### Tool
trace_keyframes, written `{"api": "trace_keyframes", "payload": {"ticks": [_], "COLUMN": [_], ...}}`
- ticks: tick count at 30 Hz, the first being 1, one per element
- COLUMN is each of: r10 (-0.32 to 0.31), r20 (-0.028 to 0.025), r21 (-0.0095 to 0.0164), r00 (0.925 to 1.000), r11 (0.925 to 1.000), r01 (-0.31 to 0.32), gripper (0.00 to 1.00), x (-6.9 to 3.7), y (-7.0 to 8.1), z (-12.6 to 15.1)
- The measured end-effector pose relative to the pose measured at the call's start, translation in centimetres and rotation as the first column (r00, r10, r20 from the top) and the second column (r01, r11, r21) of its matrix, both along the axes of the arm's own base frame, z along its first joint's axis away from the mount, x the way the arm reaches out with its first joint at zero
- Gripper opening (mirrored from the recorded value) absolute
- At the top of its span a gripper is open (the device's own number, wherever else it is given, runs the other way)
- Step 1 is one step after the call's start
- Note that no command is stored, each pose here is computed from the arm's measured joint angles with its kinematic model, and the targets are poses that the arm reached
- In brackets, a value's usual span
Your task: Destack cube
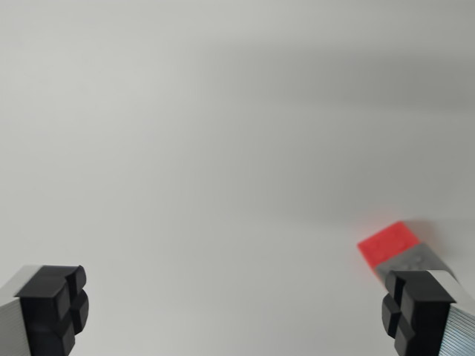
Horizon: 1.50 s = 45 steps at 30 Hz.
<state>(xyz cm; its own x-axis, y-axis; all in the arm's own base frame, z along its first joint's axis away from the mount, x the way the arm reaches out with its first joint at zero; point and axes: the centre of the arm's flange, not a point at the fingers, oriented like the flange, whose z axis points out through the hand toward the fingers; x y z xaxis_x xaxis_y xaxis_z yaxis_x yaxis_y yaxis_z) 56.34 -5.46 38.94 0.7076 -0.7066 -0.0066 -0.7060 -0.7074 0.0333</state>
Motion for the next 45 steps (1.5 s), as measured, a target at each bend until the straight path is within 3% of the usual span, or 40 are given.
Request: {"api": "trace_keyframes", "payload": {"ticks": [13, 25, 35, 45], "r10": [0.089, 0.194, 0.291, 0.397], "r20": [0.0016, 0.0047, 0.0082, 0.0123], "r21": [0.004, 0.0088, 0.0129, 0.0169], "r00": [0.9961, 0.9809, 0.9565, 0.9179], "r11": [0.996, 0.9809, 0.9565, 0.9177], "r01": [-0.089, -0.194, -0.292, -0.397], "gripper": [1.0, 1.0, 1.0, 1.0], "x": [-2.0, -4.3, -6.5, -9.0], "y": [-2.5, -5.6, -8.4, -11.6], "z": [-1.1, -2.3, -3.5, -4.9]}}
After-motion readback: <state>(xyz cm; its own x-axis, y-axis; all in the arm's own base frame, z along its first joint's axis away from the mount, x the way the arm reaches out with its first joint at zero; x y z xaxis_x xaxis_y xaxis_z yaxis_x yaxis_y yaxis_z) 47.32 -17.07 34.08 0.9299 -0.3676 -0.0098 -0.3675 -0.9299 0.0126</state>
